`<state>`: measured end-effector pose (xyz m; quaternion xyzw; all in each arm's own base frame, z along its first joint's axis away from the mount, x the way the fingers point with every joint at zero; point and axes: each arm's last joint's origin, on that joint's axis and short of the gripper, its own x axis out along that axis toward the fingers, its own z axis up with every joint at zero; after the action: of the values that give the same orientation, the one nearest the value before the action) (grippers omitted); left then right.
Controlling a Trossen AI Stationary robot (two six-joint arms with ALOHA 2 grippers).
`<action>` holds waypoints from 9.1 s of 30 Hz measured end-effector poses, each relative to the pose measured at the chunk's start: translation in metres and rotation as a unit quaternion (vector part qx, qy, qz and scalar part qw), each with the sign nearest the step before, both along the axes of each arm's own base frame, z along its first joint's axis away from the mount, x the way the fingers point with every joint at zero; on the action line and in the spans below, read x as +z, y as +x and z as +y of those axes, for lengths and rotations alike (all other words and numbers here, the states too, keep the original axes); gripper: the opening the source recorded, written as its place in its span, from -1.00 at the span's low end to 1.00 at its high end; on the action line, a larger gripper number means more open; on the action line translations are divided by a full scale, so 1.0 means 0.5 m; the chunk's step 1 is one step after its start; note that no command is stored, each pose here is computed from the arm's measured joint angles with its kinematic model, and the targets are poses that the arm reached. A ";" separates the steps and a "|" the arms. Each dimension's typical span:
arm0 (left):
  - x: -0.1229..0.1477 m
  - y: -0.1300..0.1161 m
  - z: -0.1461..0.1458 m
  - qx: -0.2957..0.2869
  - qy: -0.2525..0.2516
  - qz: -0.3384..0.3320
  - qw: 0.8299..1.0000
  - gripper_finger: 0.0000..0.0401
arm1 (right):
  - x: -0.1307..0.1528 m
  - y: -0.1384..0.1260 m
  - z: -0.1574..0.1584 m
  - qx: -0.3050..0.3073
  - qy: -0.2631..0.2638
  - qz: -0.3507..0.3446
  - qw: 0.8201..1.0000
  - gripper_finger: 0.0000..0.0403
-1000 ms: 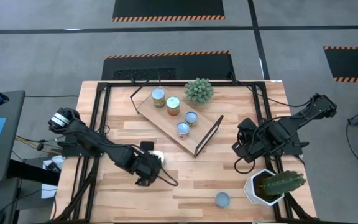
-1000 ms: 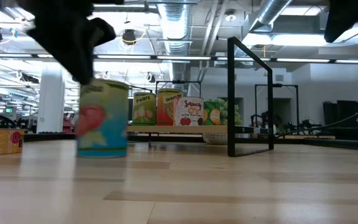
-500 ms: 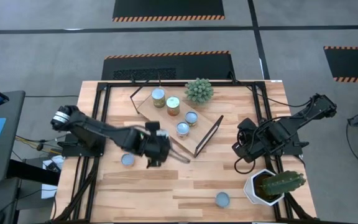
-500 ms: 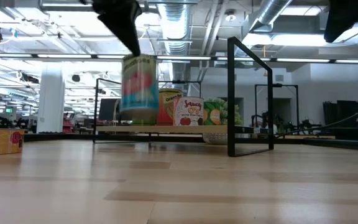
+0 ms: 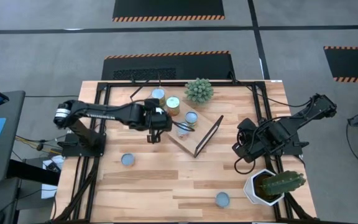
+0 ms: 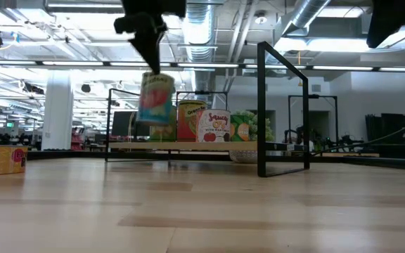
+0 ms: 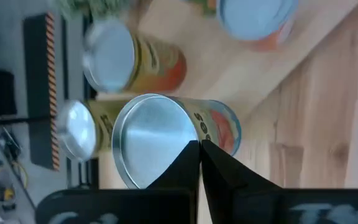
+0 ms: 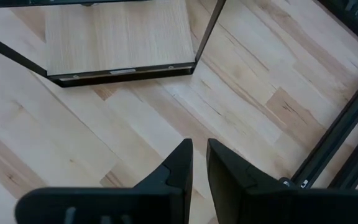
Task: Pick and place cans onto a shelf
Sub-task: Put the canned tomatoes on the shelf, then adjust the green beans on the shelf, then put the canned pineapples on the shelf
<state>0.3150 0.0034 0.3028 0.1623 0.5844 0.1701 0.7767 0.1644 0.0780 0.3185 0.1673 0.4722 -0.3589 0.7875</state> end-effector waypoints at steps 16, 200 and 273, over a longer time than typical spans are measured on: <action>-0.053 -0.029 0.098 0.086 0.000 0.056 0.995 -1.00 | 0.000 0.000 0.000 0.000 0.000 0.000 1.000 -0.65; -0.119 -0.239 -0.196 0.106 -0.228 -0.044 0.967 -0.56 | -0.093 0.501 -0.380 0.179 0.019 -0.069 0.981 -0.65; -0.284 -0.174 -0.243 0.166 -0.206 0.107 0.958 -0.97 | 0.239 -0.076 0.070 0.272 0.058 -0.121 0.953 -0.65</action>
<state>0.2281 -0.1180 0.1605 -0.0832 0.7055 0.1543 0.6867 0.1265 0.1129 0.4382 0.1201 0.4209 -0.0805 0.8955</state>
